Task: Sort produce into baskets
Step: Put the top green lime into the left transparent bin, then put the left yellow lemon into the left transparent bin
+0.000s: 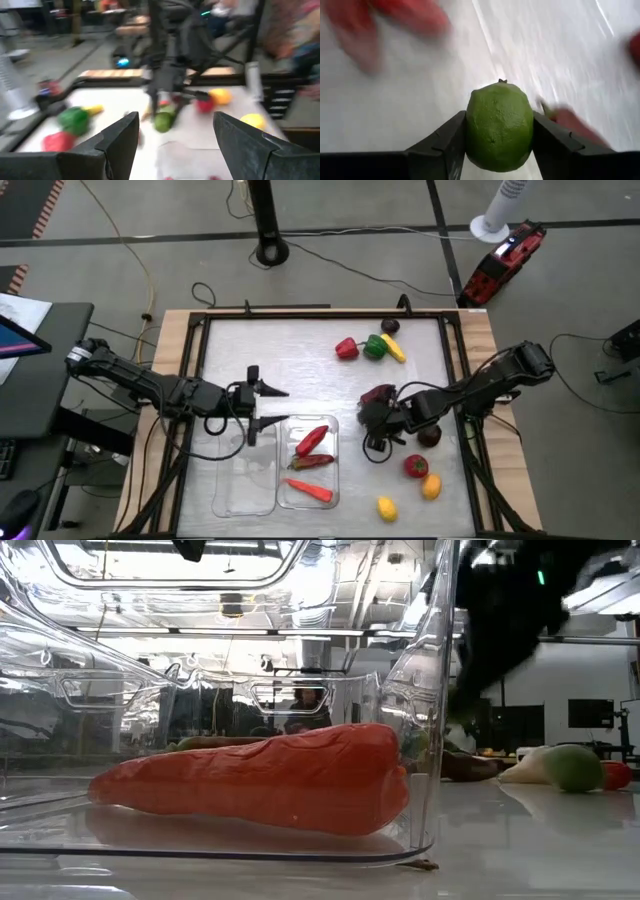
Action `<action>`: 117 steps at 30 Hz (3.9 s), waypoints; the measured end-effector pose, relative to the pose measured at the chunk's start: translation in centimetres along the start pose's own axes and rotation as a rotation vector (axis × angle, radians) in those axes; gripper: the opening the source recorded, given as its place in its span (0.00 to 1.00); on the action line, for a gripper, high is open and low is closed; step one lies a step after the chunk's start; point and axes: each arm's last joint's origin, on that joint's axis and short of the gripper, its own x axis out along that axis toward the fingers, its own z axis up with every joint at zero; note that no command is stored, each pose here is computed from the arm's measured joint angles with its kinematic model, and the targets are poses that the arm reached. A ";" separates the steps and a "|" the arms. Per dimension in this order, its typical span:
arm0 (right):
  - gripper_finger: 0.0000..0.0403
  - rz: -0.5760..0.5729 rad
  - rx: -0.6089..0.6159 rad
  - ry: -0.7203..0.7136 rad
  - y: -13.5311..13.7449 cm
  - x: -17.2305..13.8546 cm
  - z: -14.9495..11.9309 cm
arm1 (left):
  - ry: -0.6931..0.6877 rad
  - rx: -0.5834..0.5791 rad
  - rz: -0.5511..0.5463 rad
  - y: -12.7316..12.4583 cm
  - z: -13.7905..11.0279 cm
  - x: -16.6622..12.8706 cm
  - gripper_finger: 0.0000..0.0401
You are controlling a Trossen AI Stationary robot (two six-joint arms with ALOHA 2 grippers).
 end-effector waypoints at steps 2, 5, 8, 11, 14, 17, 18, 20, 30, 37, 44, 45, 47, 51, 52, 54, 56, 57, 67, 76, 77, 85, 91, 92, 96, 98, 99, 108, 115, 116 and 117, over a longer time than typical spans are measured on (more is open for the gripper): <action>0.55 0.018 -0.008 -0.060 0.8 -1.1 1.5 | -0.039 -0.024 -0.061 -0.2 0.7 -1.1 0.60; 0.55 0.067 -0.005 -0.147 1.8 -2.5 3.2 | -0.078 -0.028 -0.103 -0.4 1.5 -2.7 0.60; 0.55 0.151 -0.004 -0.275 2.7 -3.1 4.6 | -0.095 -0.013 -0.098 -0.8 1.7 -3.6 0.60; 0.55 0.256 -0.009 -0.394 3.7 -2.9 5.9 | -0.106 0.008 -0.073 -1.3 1.8 -4.1 0.60; 0.55 0.326 -0.057 -0.447 4.9 -1.3 6.9 | -0.106 0.037 -0.024 -1.5 1.8 -4.2 0.60; 0.55 0.358 -0.109 -0.445 6.3 0.3 8.8 | -0.109 0.032 0.017 -1.4 1.8 -4.3 0.60; 0.55 0.372 -0.125 -0.452 6.8 0.8 9.7 | -0.108 0.031 0.022 -1.4 1.8 -4.3 0.60; 0.55 0.382 -0.171 -0.448 7.9 1.9 11.2 | -0.110 0.030 0.016 -1.4 1.8 -4.3 0.60; 0.56 0.340 -0.324 -0.508 11.0 5.9 17.3 | -0.121 0.019 -0.029 -1.7 2.0 -4.8 0.60; 0.70 0.416 -0.340 -0.455 10.8 7.0 18.8 | -0.125 0.027 -0.056 -2.1 2.0 -5.3 0.60; 0.76 0.263 -0.368 -0.267 9.8 2.0 16.6 | -0.101 0.014 -0.058 -2.2 1.7 -5.3 0.60; 0.76 0.223 -0.371 -0.246 9.9 1.1 15.7 | -0.100 0.011 -0.058 -2.2 1.7 -5.3 0.60; 0.76 0.160 -0.372 -0.215 10.2 -0.5 13.6 | -0.097 0.012 -0.058 -2.2 1.7 -5.2 0.60; 0.76 0.126 -0.335 -0.185 10.7 -3.0 8.6 | -0.092 0.017 -0.028 -2.2 1.6 -5.1 0.60; 0.76 0.145 -0.310 -0.182 10.7 -3.7 7.5 | -0.091 0.015 -0.012 -2.2 1.6 -5.1 0.60; 0.76 0.206 -0.259 -0.145 10.7 -4.9 5.4 | -0.089 0.009 0.001 -2.1 1.5 -5.1 0.60; 0.76 0.284 -0.202 -0.084 11.0 -5.5 3.3 | -0.094 0.001 0.014 -2.1 1.6 -5.1 0.60; 0.76 0.307 -0.182 -0.043 11.2 -5.6 2.2 | -0.094 0.000 0.017 -2.1 1.6 -5.1 0.60; 0.84 0.403 -0.178 0.045 15.5 -6.2 -3.3 | -0.073 -0.020 0.044 -2.0 1.3 -5.1 0.60; 0.99 0.378 -0.106 0.159 17.3 -5.3 -6.2 | -0.057 -0.005 0.081 -1.9 1.1 -5.0 0.60; 0.98 0.372 -0.110 0.166 17.4 -5.2 -6.4 | -0.057 0.001 0.088 -1.8 1.1 -5.0 0.60; 0.94 0.271 -0.118 0.136 18.5 -4.2 -8.6 | -0.057 0.043 0.106 -1.8 1.2 -5.0 0.60; 0.93 0.199 -0.157 0.163 19.1 -2.1 -10.2 | -0.061 0.054 0.144 -1.7 1.2 -5.1 0.60; 0.92 0.189 -0.163 0.169 19.1 -1.9 -10.4 | -0.061 0.053 0.152 -1.7 1.2 -5.1 0.60; 0.83 0.164 -0.179 0.185 18.9 -1.8 -10.6 | -0.063 0.052 0.157 -1.6 1.2 -5.1 0.60; 0.77 0.159 -0.183 0.188 18.8 -1.8 -10.6 | -0.063 0.052 0.157 -1.6 1.2 -5.1 0.60; 0.75 0.159 -0.183 0.188 18.8 -1.8 -10.6 | -0.063 0.052 0.157 -1.6 1.2 -5.1 0.60; 0.72 0.096 -0.213 0.114 17.3 -2.3 -8.5 | -0.070 0.043 0.157 -1.6 1.3 -5.1 0.60; 0.73 0.046 -0.204 -0.041 12.9 -3.2 -2.0 | -0.097 0.059 0.156 -1.7 1.6 -5.1 0.60; 0.73 0.040 -0.197 -0.066 12.2 -3.2 -0.9 | -0.099 0.062 0.155 -1.7 1.7 -5.1 0.60; 0.73 0.037 -0.191 -0.095 11.5 -3.2 0.1 | -0.099 0.064 0.154 -1.7 1.7 -5.1 0.60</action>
